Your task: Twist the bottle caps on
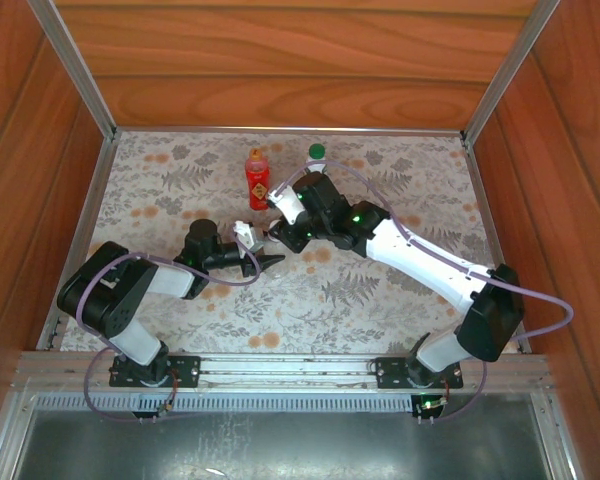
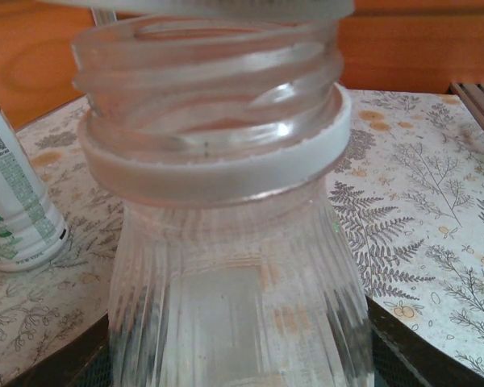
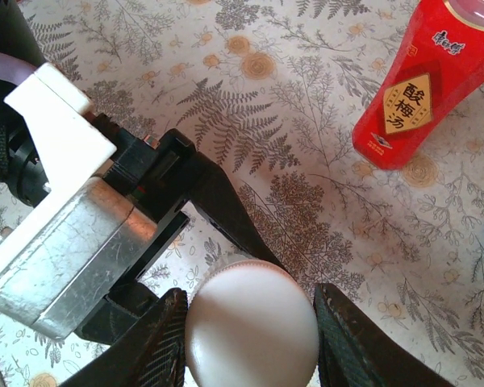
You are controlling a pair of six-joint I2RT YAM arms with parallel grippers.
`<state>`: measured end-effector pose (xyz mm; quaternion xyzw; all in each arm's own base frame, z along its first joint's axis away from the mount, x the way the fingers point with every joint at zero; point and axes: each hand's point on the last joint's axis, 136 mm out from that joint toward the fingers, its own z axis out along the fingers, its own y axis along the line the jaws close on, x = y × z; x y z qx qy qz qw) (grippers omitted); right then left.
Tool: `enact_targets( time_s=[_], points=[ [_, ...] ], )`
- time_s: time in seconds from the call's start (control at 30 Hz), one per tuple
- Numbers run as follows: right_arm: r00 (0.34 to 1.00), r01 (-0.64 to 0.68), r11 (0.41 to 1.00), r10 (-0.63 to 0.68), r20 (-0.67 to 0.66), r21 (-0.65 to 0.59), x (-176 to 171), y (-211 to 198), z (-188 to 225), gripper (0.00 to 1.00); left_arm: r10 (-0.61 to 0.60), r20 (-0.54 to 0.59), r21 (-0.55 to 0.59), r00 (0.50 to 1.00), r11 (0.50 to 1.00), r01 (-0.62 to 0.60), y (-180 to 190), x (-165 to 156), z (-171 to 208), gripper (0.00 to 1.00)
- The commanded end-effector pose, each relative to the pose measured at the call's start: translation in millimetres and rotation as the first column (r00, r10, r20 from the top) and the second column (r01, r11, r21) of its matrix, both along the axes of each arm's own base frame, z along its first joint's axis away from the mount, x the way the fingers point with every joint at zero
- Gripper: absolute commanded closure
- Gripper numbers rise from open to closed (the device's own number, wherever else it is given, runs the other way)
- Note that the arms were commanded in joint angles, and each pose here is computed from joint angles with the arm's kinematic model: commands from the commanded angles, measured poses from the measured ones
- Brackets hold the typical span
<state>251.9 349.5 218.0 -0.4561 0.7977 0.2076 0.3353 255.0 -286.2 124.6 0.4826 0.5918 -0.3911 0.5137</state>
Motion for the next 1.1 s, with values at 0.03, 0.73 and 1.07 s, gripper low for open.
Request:
enact_targets(
  time_s=[0.03,0.73,1.07],
  points=[
    [0.999,-0.035,0.999,0.035,-0.015,-0.032,-0.2,2.1,-7.2,0.63,-0.059,-0.140,0.037,0.988,0.997,0.065,-2.4,-18.3,-25.2,0.50],
    [1.000,0.006,0.994,-0.006,0.005,-0.109,4.7,-12.0,-4.4,0.61,-0.060,-0.146,0.035,0.987,0.997,0.066,-2.9,-17.9,-25.3,0.50],
    [0.999,-0.012,0.997,0.009,-0.032,-0.075,2.9,-1.3,-5.1,0.58,-0.063,-0.146,0.034,0.987,0.997,0.069,-3.2,-18.0,-25.1,0.50]
  ],
)
